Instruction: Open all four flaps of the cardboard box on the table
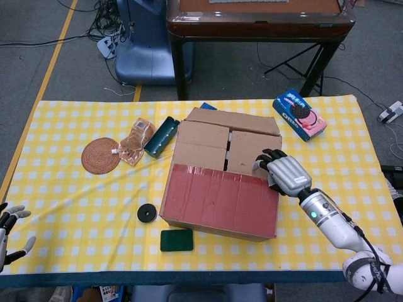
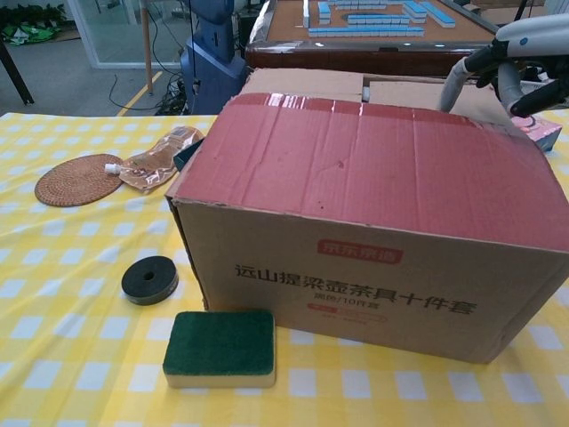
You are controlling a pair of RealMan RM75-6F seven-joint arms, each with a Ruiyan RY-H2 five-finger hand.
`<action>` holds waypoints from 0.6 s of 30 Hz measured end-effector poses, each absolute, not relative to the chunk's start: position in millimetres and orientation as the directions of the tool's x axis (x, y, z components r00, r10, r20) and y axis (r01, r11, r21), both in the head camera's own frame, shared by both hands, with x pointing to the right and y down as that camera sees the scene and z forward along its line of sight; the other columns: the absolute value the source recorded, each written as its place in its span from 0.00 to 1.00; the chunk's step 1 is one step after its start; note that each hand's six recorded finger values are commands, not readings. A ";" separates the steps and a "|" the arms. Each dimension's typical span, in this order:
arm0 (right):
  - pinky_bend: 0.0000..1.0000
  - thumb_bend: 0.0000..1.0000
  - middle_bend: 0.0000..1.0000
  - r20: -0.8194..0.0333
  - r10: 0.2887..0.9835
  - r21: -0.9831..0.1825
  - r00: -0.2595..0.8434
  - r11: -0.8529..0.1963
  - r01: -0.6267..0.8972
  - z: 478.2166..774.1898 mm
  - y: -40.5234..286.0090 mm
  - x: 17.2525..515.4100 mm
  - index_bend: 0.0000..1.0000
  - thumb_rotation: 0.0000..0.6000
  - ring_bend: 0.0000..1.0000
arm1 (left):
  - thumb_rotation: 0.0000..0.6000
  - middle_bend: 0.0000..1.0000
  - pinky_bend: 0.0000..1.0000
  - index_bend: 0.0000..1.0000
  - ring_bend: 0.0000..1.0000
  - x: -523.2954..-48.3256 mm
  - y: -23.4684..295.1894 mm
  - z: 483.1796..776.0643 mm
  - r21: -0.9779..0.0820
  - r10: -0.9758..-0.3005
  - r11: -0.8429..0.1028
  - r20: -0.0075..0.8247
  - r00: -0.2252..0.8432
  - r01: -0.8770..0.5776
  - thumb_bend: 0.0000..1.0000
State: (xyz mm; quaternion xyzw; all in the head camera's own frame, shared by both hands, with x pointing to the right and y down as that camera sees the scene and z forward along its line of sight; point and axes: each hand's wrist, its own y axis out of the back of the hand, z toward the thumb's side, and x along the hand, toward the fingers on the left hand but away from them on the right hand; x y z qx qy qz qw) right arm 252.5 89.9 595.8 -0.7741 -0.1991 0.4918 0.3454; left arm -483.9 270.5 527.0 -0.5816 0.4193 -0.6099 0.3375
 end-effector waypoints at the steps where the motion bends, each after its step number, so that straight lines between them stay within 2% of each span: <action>1: 0.13 1.00 0.24 -0.624 0.645 -0.728 0.440 -0.684 -0.030 596.3 90.6 251.4 0.33 1.00 0.10 | 1.00 0.25 0.00 0.38 0.11 -484.4 270.9 527.2 -0.904 -0.899 -0.421 0.427 -0.097 -0.077 0.28; 18: 0.13 1.00 0.26 -0.604 0.641 -0.711 0.474 -0.702 0.043 581.0 99.8 247.1 0.37 1.00 0.10 | 1.00 0.25 0.00 0.38 0.11 -486.0 270.3 526.8 -0.906 -0.901 -0.416 0.422 -0.101 -0.075 0.28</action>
